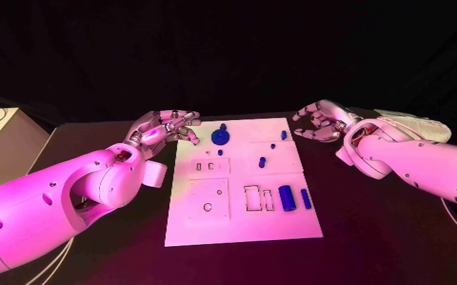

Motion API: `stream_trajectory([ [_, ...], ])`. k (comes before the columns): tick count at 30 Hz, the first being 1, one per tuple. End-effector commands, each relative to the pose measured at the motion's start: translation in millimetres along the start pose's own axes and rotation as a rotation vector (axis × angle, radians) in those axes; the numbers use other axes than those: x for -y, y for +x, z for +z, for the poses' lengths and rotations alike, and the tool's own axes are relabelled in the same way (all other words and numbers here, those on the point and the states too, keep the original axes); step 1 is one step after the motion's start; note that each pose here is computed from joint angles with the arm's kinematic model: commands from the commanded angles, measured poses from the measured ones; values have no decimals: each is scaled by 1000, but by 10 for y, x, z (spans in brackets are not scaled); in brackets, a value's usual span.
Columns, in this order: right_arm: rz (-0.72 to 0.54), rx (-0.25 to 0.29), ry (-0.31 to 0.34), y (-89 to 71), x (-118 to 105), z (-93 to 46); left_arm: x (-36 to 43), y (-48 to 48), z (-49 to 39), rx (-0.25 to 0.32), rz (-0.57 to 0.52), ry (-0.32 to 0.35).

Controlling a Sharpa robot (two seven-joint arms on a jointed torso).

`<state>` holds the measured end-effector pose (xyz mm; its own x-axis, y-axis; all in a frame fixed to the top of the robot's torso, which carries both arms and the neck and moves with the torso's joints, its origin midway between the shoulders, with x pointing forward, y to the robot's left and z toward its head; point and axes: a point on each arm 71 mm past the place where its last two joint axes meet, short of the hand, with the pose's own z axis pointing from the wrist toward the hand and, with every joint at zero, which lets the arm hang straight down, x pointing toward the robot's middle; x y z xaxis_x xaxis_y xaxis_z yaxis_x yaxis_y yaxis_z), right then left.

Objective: Assemble the parts on the task board

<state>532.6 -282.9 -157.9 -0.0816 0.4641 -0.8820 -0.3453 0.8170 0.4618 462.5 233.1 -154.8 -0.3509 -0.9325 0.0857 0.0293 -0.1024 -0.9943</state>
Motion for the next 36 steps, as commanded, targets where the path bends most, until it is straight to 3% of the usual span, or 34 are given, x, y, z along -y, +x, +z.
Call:
stream_trajectory([
  [1, -22, -56, -23, 65, 21, 23, -2, 24, 2, -22, -6, 10],
  [22, -39, -86, 66, 340, 127, 209, -17, 18, 5, -21, -5, 7],
  [36, -47, -84, 88, 395, 127, 256, -26, 23, 16, -21, -6, 7],
])
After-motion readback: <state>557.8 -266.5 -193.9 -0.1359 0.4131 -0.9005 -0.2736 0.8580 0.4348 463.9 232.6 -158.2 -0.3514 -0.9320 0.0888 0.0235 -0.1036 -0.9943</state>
